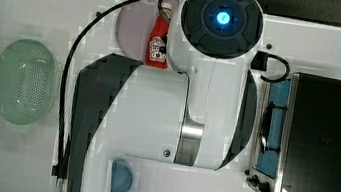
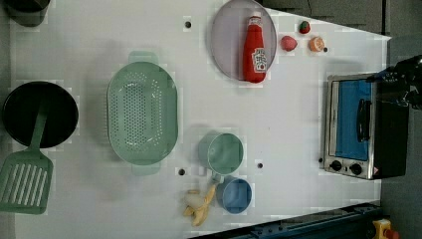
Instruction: Pick ketchup from plate and place it on table.
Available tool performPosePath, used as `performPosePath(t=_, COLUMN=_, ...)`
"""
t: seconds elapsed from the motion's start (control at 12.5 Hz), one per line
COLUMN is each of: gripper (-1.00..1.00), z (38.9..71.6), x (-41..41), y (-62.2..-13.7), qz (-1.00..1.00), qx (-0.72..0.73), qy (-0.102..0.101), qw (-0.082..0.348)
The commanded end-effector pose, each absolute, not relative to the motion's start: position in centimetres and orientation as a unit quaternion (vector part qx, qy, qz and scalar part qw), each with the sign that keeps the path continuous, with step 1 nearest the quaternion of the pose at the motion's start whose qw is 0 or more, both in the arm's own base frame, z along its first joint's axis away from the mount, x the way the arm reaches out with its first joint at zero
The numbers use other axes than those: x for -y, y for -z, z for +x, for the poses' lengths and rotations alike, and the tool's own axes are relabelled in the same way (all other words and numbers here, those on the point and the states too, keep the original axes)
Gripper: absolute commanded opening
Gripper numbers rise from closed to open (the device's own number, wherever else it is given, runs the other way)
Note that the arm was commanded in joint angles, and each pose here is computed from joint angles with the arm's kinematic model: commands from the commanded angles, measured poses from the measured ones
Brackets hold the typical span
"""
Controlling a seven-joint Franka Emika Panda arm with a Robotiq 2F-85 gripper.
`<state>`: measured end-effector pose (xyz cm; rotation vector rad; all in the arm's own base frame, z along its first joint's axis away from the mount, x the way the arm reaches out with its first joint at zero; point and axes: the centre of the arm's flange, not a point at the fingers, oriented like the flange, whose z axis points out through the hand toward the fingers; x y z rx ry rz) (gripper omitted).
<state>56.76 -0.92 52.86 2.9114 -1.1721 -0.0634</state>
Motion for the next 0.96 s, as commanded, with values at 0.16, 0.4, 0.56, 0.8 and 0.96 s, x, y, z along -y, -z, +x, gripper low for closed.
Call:
performPosePath(t=0.16, gripper=0.80, z=49.3, x=-0.2, y=-62.7, qz=0.909, qx=0.417, qy=0.019, qw=0.012)
performPosePath(t=0.4, gripper=1.00, z=50.6, x=-0.7, y=-60.5, qz=0.919, qx=0.393, qy=0.038, qw=0.018)
performPosePath(t=0.56, gripper=1.00, z=52.2, x=-1.3, y=-57.8, qz=0.933, qx=0.356, qy=0.055, qw=0.021)
performPosePath(t=0.8, gripper=1.00, z=55.6, x=-2.4, y=-52.5, qz=0.959, qx=0.275, qy=0.070, qw=0.016)
performPosePath(t=0.96, gripper=1.00, z=57.6, x=-3.2, y=-48.3, qz=0.973, qx=0.214, qy=0.084, qw=0.011)
